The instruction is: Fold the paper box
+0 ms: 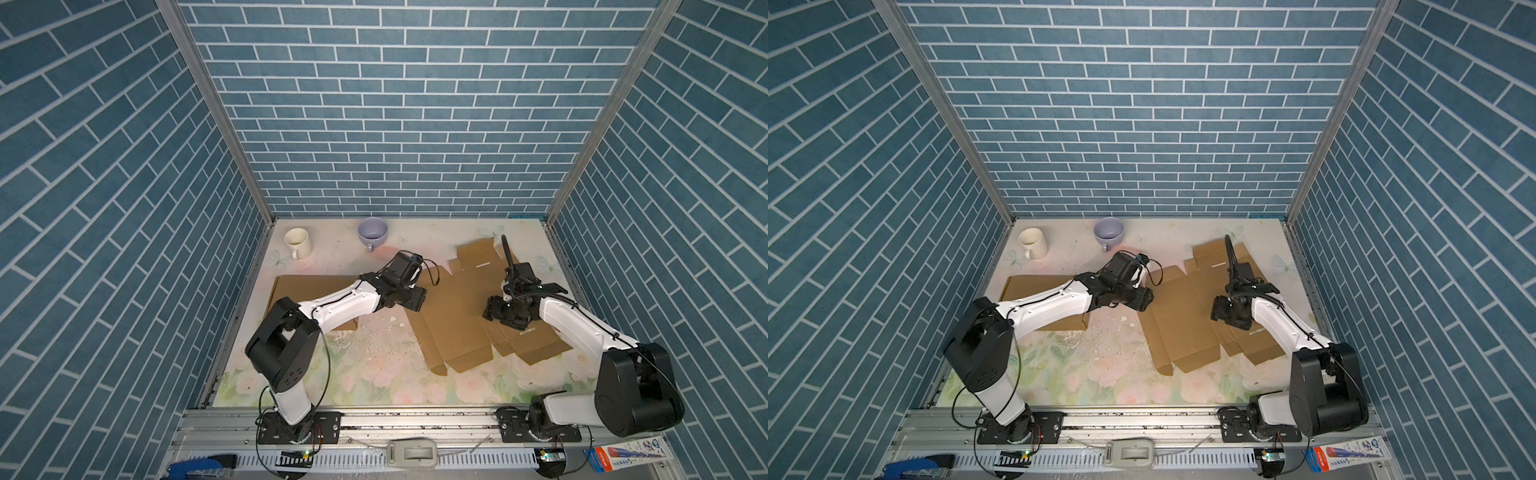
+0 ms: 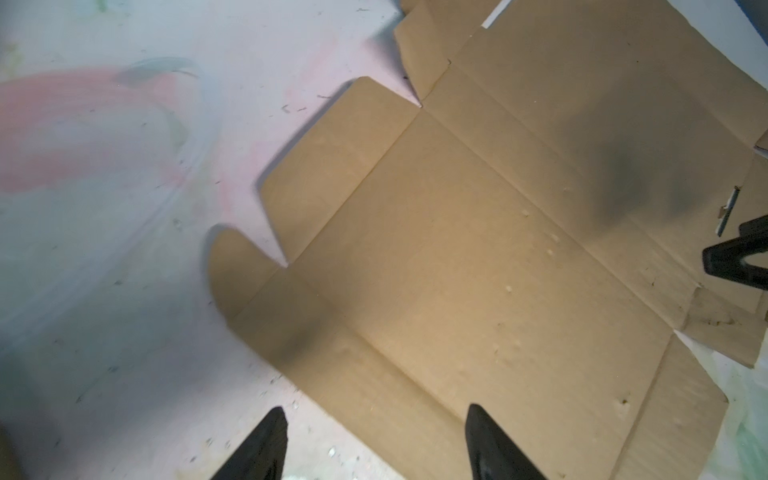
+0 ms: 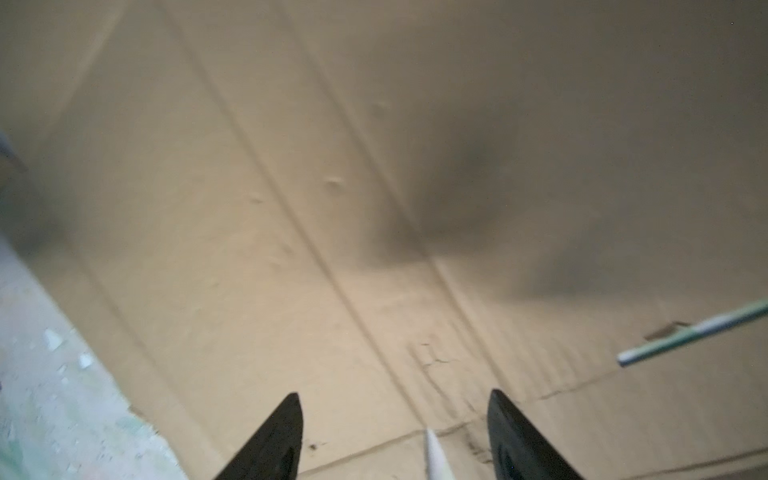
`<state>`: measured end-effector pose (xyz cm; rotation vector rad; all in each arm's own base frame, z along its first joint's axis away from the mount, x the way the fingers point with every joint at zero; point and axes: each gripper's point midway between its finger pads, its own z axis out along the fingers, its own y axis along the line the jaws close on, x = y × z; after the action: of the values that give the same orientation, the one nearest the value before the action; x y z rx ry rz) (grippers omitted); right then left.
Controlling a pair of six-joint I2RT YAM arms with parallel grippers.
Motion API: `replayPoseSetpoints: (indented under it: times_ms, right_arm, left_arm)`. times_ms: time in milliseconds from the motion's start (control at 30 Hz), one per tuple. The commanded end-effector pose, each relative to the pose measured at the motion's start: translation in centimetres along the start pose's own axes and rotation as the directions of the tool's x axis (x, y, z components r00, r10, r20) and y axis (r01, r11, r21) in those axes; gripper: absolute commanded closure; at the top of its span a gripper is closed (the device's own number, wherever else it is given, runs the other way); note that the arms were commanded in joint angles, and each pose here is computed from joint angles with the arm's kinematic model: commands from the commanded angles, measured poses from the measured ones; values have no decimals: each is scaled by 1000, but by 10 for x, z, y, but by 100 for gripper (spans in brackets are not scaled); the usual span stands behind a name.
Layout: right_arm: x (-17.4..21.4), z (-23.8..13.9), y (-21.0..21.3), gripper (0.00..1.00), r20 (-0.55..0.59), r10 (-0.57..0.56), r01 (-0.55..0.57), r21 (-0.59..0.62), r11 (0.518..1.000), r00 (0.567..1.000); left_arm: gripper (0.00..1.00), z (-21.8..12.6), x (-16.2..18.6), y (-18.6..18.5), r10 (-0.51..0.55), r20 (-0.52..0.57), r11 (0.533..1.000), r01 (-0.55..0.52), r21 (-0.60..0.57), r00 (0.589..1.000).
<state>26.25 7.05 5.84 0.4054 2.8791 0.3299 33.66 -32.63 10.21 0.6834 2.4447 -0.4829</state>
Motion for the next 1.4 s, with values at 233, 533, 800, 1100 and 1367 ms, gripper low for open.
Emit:
replayPoseSetpoints:
  times_ms: [233, 533, 800, 1100, 1367]
  right_arm:
    - [-30, 20, -27, 34, 37, 195, -194, -34, 980, 980]
    - [-57, 47, -10, 39, 20, 240, -236, -102, 966, 971]
    - [-97, 77, 22, 40, -9, 206, -205, -120, 971, 979]
    - [-95, 70, 22, 40, 5, 174, -173, -96, 980, 985]
    - [-26, 70, 8, 41, -78, 160, -166, -76, 983, 984]
  left_arm:
    - [31, 52, 28, -33, 65, -89, 995, -57, 85, 994]
    - [32, 46, 75, -22, 23, -154, 998, -14, 59, 988]
    - [32, 42, 99, -22, -15, -174, 999, 23, 48, 985]
    - [31, 40, 101, -10, 19, -180, 1000, -21, -11, 983]
    - [31, 42, 89, 23, -5, -177, 997, -8, -75, 984]
